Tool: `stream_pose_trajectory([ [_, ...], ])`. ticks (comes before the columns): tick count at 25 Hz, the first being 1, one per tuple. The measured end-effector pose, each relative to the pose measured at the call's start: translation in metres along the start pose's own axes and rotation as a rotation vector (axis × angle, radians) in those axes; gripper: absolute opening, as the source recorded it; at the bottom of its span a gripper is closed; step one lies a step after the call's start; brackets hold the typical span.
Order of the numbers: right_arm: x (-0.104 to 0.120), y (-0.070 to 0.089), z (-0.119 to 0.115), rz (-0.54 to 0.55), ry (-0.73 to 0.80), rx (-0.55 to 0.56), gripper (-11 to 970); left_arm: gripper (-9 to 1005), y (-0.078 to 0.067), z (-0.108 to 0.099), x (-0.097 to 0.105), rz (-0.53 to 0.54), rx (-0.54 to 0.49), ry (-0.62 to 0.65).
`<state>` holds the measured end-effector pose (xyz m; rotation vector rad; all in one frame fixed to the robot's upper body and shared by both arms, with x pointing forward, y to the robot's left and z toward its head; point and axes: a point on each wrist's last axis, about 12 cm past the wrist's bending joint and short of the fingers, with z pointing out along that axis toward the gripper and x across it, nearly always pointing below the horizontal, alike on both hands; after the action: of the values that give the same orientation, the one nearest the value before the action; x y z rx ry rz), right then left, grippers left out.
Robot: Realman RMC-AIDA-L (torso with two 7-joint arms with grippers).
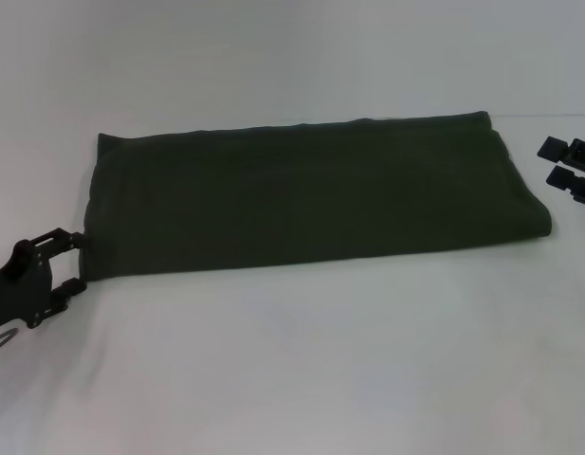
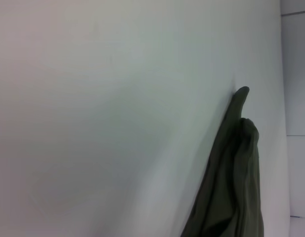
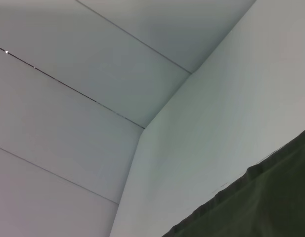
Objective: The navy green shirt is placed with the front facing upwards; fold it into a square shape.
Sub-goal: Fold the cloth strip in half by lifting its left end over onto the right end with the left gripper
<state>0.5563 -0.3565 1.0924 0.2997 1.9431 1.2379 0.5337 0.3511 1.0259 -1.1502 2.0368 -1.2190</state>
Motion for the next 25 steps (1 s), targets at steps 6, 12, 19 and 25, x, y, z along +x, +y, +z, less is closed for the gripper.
stream_pose_trajectory([
  [6, -0.001, 0.000, 0.000, 0.001, -0.002, -0.002, 737, 704, -0.001, -0.003, 0.001, -0.004, 0.020, 0.020],
  [12, -0.001, 0.002, 0.002, -0.001, -0.001, -0.005, 737, 704, 0.000, -0.004, 0.003, -0.008, 0.017, 0.030],
  [19, -0.001, 0.001, 0.001, 0.000, -0.004, 0.001, 737, 703, -0.001, 0.000, 0.007, -0.008, 0.020, 0.053],
  [25, -0.001, -0.001, 0.000, 0.002, -0.008, 0.009, 737, 702, -0.004, 0.006, 0.007, -0.004, 0.009, 0.048],
])
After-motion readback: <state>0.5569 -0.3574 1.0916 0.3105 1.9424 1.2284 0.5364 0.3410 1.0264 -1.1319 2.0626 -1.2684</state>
